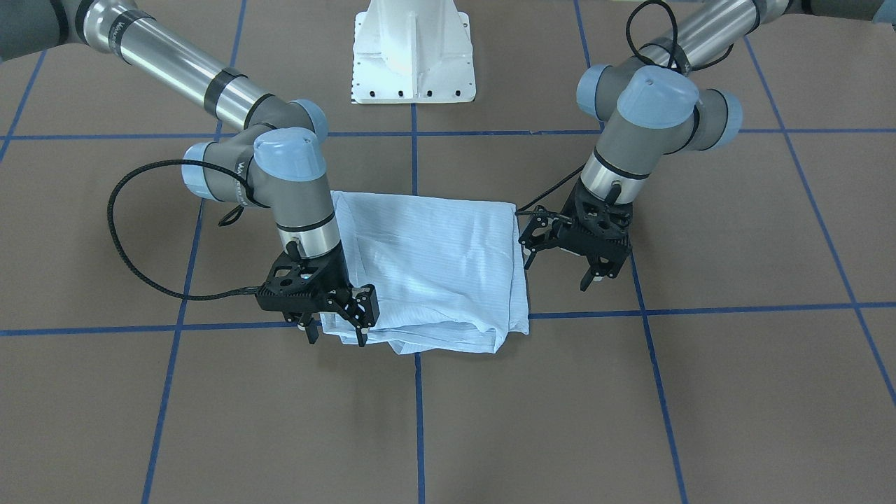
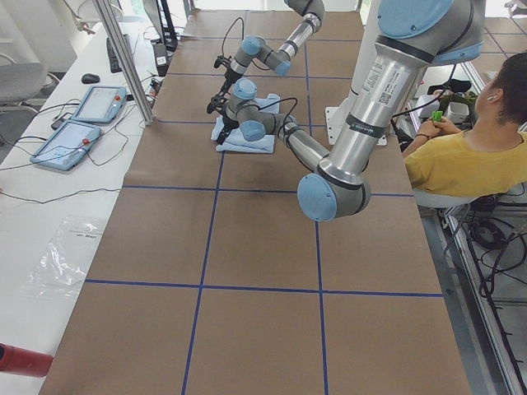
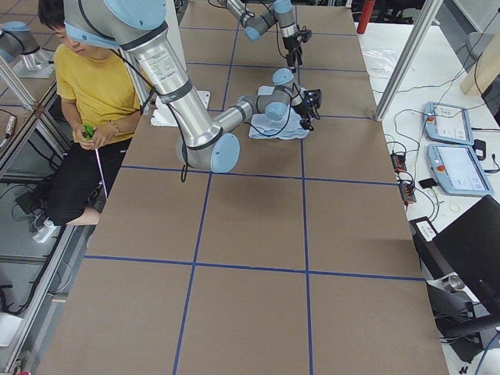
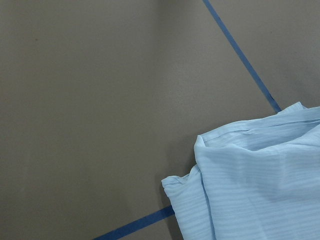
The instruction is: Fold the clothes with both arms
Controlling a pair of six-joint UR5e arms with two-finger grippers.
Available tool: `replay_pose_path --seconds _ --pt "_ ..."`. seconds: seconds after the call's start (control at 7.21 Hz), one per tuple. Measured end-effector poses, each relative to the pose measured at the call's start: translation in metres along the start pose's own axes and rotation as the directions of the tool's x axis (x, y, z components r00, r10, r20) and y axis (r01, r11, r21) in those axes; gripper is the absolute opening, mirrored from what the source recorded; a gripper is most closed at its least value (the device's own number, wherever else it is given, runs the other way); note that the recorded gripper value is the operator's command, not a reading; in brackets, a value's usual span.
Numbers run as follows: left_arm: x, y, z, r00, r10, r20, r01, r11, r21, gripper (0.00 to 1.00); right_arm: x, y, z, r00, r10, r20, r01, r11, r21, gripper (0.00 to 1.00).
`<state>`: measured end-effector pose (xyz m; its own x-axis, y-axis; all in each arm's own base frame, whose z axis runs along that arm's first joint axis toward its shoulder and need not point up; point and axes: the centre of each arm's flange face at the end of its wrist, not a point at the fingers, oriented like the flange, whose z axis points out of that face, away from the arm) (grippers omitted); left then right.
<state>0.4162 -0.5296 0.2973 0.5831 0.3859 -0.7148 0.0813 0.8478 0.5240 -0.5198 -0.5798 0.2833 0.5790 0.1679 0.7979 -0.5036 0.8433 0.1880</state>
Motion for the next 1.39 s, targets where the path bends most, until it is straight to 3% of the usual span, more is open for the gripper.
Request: replay_pose_path --seconds 0.28,0.55,0.83,0.97,1.11,1.25,1.39 --pt "-0.031 0.014 -0.024 0.999 0.048 0.015 -0.048 0.999 -0.01 1.0 0.037 -0.075 -0.029 0.993 -0.059 -0.104 0.045 0.991 -0.128 1.0" --pt "-0.101 0.023 -0.072 0.986 0.153 0.067 -0.15 0.987 -0.05 1.0 0.127 -0.143 -0.082 0.966 -0.19 -0.173 0.146 0.96 -0.241 1.0" --pt "-0.195 0.015 -0.136 0.941 0.299 0.158 -0.281 0.951 -0.126 1.0 0.272 -0.19 -0.128 0.932 -0.332 -0.147 0.267 0.9 -0.344 1.0" --pt "-0.251 0.01 -0.172 0.916 0.352 0.191 -0.32 0.93 -0.18 1.0 0.352 -0.205 -0.149 0.911 -0.395 -0.117 0.324 0.863 -0.387 1.0" --pt "-0.3 0.017 -0.204 0.91 0.361 0.203 -0.313 0.92 -0.235 1.0 0.426 -0.21 -0.167 0.898 -0.43 -0.095 0.355 0.835 -0.421 1.0" --pt "-0.34 0.042 -0.22 0.917 0.336 0.213 -0.27 0.919 -0.287 1.0 0.493 -0.202 -0.184 0.904 -0.418 -0.092 0.338 0.828 -0.447 1.0" --pt "-0.375 0.068 -0.231 0.926 0.294 0.235 -0.212 0.923 -0.32 1.0 0.554 -0.181 -0.197 0.923 -0.37 -0.105 0.281 0.835 -0.473 1.0"
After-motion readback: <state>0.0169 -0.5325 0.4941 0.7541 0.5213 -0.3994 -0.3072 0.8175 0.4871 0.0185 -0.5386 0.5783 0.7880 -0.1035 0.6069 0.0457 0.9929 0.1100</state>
